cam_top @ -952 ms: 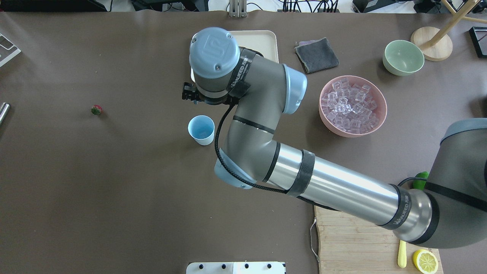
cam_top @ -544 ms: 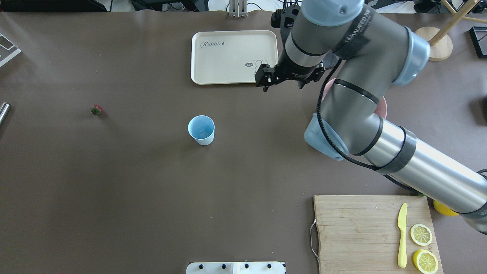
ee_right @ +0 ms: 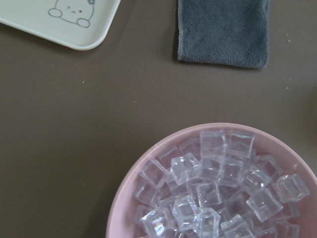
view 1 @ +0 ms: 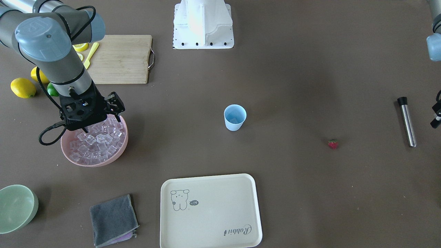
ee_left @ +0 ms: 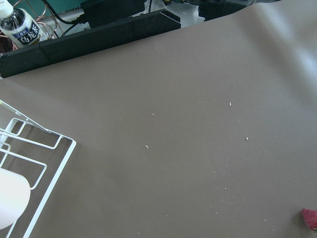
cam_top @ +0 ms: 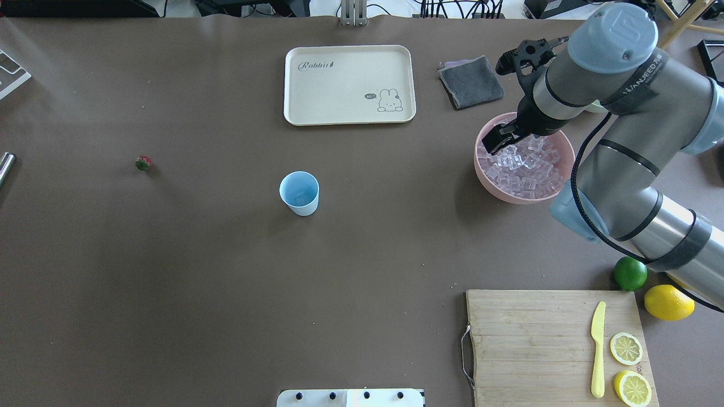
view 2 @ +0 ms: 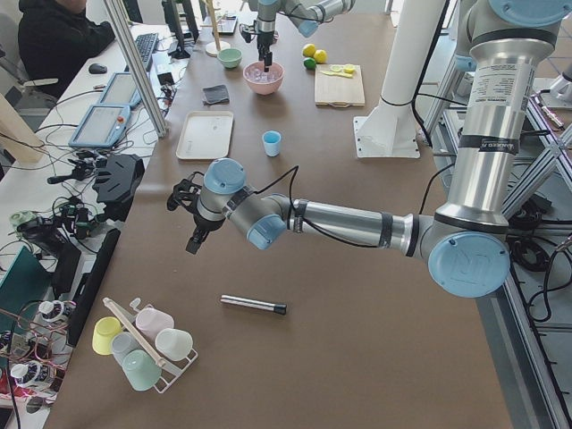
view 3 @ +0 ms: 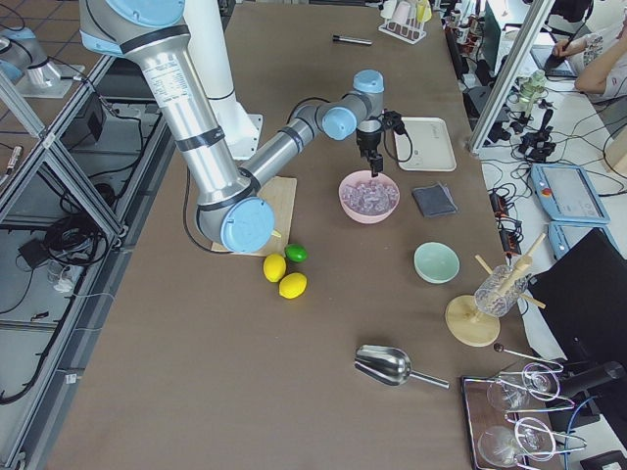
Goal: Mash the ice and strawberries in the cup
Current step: 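Move the right gripper back down into the pink bowl of ice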
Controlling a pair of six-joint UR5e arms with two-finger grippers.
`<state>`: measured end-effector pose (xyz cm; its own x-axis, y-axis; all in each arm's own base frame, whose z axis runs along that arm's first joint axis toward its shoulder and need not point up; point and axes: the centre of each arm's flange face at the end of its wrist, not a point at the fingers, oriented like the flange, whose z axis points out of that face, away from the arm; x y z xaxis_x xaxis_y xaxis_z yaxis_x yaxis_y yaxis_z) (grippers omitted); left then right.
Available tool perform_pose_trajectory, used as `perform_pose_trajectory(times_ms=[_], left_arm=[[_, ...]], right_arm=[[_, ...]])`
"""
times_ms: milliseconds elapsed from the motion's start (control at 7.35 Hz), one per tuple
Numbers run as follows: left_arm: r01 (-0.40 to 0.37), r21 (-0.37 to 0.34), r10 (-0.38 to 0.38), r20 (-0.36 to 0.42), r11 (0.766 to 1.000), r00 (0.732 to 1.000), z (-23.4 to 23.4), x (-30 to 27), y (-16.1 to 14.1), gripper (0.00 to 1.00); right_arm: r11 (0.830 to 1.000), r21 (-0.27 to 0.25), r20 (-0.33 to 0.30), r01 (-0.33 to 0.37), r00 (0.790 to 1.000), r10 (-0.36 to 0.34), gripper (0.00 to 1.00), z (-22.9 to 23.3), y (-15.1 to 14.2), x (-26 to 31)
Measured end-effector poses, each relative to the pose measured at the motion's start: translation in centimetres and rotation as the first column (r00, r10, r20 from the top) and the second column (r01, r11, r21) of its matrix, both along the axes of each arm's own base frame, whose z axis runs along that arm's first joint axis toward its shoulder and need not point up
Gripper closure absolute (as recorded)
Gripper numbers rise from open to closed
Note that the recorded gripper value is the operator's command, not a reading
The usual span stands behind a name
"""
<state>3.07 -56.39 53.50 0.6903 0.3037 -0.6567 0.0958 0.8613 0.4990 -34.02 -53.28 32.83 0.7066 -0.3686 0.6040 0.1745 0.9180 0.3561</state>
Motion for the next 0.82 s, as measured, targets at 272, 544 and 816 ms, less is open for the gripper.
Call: perform_pose_trajectory(times_ms=[272,544,816], left_arm=[[0.006,0.004,-0.006,-0.008,1.0,1.0,0.4,0.1,0.4,0.02],[0.002,0.006,-0.002,-0.009,1.0,1.0,0.3,0.4,0.3,0.02],[0.002,0.011,-0.002,-0.011,1.0,1.0,0.0,0.5,0.2,0.02]], right_arm=[[1.0,0.008,-0.002,0.0,1.0,0.0,0.03,2.6,-0.9,-0.2],[1.0,0.005,-0.003,0.001,1.0,-0.001,0.03,3.9,-1.2,-0.5],[1.0,-0.007,0.004,-0.012,1.0,0.012,0.03,4.6,-1.3,-1.0]])
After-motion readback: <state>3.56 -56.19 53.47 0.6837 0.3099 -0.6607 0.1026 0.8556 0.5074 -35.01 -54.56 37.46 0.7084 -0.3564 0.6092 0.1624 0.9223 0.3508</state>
